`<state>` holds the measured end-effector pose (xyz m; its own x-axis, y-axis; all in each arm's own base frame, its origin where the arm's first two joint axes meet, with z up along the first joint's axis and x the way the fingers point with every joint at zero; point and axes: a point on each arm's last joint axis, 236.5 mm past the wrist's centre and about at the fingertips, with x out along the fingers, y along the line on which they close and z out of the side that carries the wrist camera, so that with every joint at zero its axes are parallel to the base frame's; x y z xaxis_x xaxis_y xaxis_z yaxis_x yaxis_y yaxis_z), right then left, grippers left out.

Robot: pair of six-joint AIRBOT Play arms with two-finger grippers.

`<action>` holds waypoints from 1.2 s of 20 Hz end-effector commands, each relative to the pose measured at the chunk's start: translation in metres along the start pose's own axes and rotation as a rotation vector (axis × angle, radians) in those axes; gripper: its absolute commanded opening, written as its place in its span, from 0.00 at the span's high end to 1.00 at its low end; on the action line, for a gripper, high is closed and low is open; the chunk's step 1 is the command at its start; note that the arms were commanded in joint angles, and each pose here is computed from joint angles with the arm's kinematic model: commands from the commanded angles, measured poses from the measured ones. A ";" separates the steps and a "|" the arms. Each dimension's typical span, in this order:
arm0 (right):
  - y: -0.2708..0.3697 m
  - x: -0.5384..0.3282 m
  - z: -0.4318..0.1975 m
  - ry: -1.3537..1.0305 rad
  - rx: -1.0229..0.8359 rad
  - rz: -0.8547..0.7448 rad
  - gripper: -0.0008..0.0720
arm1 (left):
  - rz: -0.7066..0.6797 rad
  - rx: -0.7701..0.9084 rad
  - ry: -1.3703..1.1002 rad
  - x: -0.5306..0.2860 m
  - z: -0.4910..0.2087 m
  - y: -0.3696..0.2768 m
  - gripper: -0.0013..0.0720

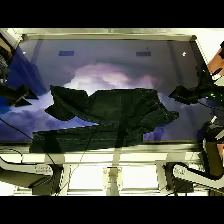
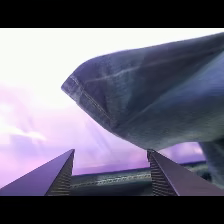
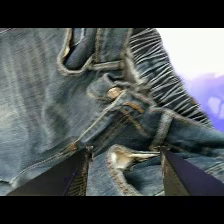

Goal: Fold the clothes and pants, and hang the long-sleeved shirts on hangers.

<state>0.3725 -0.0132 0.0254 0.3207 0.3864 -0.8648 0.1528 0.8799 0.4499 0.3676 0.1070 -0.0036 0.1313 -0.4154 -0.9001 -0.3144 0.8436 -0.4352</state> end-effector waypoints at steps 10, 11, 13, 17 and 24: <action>0.030 0.013 -0.006 0.027 -0.032 0.019 0.34 | 0.021 -0.082 -0.101 0.073 0.018 0.052 0.26; 0.030 0.013 -0.006 0.026 -0.032 0.019 0.34 | 0.020 -0.069 -0.103 0.074 0.020 0.049 0.26; 0.029 0.013 -0.006 0.025 -0.032 0.018 0.33 | 0.019 -0.055 -0.097 0.078 0.020 0.043 0.26; 0.028 0.013 -0.006 0.027 -0.035 0.011 0.33 | 0.015 -0.029 -0.057 0.094 0.016 0.032 0.26; 0.023 0.013 -0.001 0.005 -0.041 -0.010 0.33 | 0.002 0.001 0.005 0.104 0.004 0.022 0.94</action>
<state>0.3754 0.0150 0.0240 0.2982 0.3924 -0.8701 0.1184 0.8894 0.4416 0.3824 0.0906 -0.1074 0.1520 -0.3983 -0.9046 -0.3290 0.8426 -0.4263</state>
